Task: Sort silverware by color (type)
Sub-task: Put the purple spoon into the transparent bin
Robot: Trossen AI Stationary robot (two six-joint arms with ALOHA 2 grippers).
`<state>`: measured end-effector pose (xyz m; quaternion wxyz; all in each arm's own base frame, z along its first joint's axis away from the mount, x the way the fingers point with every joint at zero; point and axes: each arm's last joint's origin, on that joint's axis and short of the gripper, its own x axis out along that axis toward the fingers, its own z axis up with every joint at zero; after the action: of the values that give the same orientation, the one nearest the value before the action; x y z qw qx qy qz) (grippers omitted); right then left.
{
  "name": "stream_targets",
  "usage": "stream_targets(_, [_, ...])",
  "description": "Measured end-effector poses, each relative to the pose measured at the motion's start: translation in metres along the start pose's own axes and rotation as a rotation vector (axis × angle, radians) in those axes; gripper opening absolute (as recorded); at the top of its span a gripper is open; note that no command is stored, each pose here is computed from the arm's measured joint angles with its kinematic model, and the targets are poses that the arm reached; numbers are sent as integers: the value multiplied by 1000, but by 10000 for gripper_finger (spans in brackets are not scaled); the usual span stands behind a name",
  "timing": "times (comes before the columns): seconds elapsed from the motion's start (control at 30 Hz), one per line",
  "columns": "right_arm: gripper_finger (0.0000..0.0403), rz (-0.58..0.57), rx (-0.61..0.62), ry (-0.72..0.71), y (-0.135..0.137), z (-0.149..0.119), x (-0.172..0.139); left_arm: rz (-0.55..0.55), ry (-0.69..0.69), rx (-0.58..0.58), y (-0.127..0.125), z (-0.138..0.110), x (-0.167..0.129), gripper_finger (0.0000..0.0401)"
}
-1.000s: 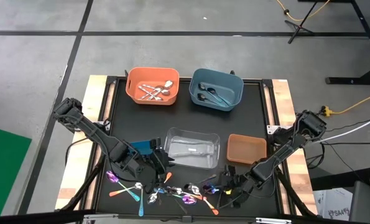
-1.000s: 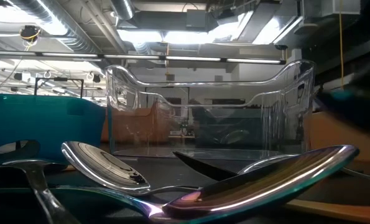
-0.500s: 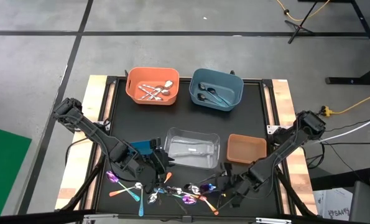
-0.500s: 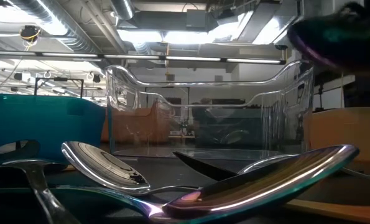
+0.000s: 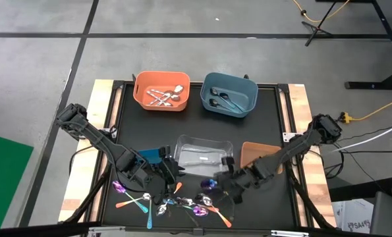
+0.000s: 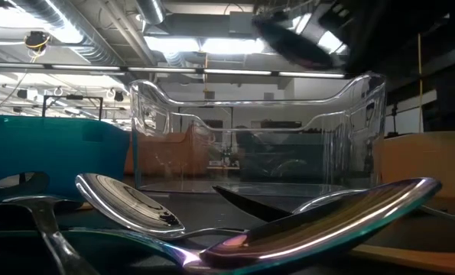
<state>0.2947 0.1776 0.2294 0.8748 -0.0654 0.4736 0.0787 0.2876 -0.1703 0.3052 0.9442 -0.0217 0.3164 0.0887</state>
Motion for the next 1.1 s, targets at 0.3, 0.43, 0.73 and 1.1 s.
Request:
stream_targets(0.3, [1, -63, 93, 3, -53, 12, 10, 0, 0, 0, 0, 0, 0, 75])
stream_targets(0.43, [1, -5, 120, 14, -63, 13, 11, 0, 0, 0, 0, 0, 0, 75])
stream_targets(0.73, [1, 71, 52, -90, -62, 36, -2, 0, 0, 0, 0, 0, 0, 75])
stream_targets(1.1, [1, -9, -73, -205, -94, 65, -22, -10, 7, -2, 0, 0, 0, 75])
